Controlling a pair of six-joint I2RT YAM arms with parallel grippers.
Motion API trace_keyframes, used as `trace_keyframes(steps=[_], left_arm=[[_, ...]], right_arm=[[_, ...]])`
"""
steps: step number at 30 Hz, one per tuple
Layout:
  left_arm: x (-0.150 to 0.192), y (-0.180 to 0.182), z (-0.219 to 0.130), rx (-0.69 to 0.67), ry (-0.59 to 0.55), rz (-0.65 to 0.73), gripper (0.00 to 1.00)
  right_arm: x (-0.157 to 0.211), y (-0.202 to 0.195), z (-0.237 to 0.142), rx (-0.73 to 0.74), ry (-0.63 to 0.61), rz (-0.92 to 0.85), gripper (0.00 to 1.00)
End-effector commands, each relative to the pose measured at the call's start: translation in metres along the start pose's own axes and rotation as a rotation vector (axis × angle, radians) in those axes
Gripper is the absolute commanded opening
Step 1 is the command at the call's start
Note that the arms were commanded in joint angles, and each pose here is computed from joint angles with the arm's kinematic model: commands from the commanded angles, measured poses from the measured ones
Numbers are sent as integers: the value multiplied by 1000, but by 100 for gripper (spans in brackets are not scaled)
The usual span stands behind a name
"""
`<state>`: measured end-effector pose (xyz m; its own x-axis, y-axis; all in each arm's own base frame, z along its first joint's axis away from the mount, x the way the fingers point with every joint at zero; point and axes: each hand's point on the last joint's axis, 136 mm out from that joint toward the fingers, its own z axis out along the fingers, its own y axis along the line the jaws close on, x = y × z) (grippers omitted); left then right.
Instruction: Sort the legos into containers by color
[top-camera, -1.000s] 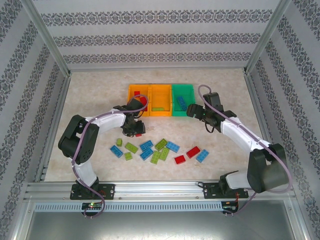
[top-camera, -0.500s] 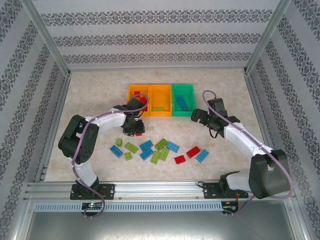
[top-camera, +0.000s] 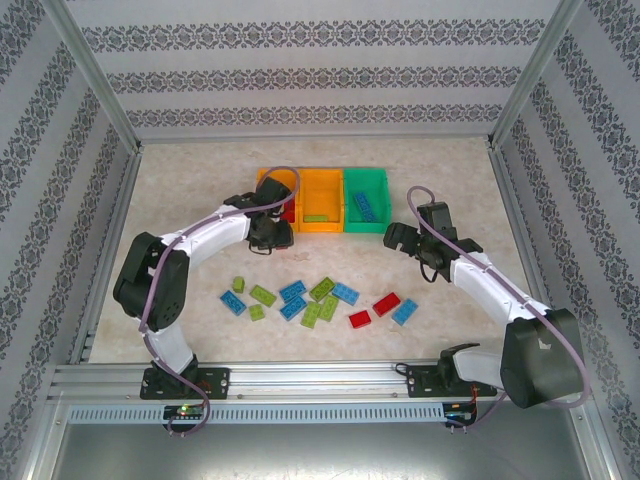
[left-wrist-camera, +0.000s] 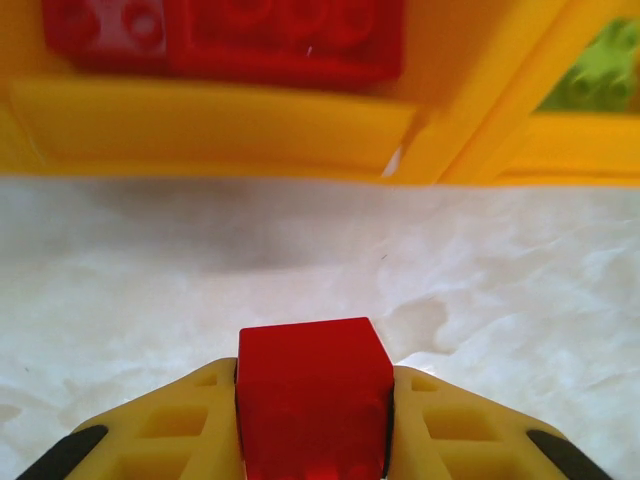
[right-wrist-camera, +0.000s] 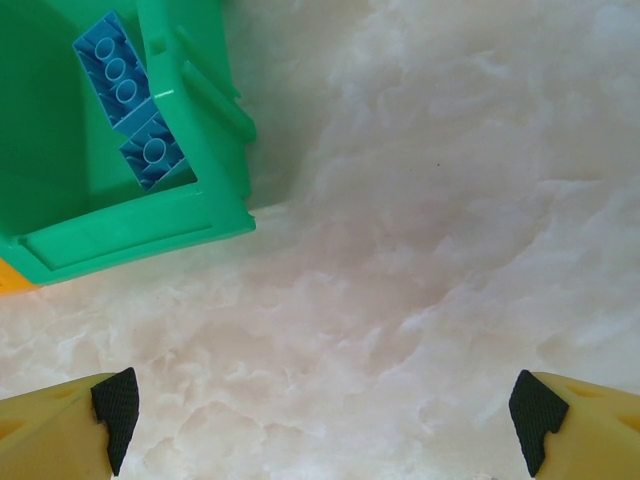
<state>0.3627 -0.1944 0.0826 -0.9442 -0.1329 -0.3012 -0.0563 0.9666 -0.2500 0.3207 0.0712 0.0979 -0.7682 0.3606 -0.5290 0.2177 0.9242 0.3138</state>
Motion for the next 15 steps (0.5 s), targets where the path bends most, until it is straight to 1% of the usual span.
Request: trace_keyframes(steps=[1, 7, 11, 15], left_arm=[[-12, -1, -18, -34, -30, 49, 28], [-54, 3, -31, -62, -106, 60, 28], [-86, 3, -28, -66, -130, 77, 28], [-112, 4, -16, -77, -133, 88, 28]], right_arm=[[1, -6, -3, 10, -12, 21, 98], [8, -2, -3, -3, 3, 12, 98], [13, 8, -3, -12, 18, -42, 98], [30, 20, -2, 4, 80, -141, 98]])
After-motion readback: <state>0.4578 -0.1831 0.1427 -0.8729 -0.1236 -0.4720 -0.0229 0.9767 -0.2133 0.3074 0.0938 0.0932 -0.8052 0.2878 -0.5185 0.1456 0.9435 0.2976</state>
